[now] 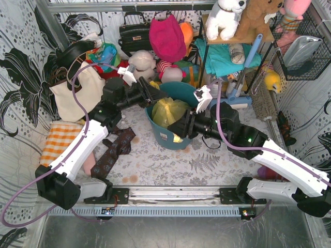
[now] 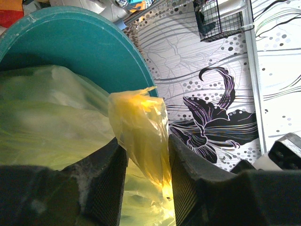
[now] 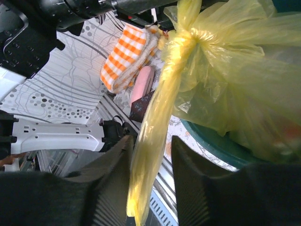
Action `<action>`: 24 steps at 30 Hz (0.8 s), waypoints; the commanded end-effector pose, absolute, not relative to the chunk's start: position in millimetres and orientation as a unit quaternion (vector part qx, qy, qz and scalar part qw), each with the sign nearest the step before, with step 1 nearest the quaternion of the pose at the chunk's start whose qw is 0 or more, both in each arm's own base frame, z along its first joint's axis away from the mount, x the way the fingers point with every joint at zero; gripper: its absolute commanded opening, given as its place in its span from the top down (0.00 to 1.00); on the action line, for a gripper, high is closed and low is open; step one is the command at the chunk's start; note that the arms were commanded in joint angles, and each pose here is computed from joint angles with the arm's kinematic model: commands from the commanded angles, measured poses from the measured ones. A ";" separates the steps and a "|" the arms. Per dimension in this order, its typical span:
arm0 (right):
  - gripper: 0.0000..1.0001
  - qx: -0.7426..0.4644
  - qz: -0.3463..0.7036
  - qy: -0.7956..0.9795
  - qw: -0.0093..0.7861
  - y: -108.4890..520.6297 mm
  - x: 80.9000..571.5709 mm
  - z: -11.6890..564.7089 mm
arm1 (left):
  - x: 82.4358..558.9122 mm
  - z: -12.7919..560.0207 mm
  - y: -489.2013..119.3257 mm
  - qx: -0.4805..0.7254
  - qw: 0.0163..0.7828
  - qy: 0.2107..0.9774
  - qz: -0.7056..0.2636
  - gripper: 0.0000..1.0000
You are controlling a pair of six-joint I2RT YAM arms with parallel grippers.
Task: Tie the trash bag
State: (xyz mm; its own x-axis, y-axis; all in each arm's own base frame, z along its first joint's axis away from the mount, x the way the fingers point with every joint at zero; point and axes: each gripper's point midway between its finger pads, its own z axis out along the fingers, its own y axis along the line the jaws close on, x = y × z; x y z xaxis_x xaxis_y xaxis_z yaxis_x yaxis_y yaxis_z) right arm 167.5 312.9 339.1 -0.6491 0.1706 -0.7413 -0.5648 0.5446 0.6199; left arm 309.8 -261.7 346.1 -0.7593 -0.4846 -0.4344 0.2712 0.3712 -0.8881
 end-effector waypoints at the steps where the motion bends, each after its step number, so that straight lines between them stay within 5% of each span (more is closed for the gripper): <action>1: 0.69 -0.155 0.477 0.764 0.405 316.8 160.8 347.7 | 309.6 373.4 -265.5 -0.035 0.371 0.730 -0.573 0.55; 7: 0.89 -0.196 0.485 0.735 0.431 323.0 160.2 352.2 | 310.9 373.0 -266.0 -0.036 0.371 0.730 -0.573 0.57; 12: 0.94 -0.218 0.485 0.686 0.496 325.8 170.8 358.1 | 310.9 372.8 -265.5 -0.034 0.374 0.730 -0.572 0.61; 24: 1.00 -0.401 0.405 0.441 0.694 335.7 170.2 394.2 | 317.2 362.8 -270.8 -0.007 0.379 0.733 -0.565 0.94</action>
State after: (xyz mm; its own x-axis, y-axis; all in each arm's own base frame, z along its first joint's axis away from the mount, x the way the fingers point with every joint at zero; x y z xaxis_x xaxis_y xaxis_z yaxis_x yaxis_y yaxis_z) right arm 178.1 331.1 347.7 -0.0814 0.1492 -0.9855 -0.9050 0.4032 0.1358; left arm 314.3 -263.9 342.0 -0.7502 -0.4642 -0.4708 0.3065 0.3867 -0.8698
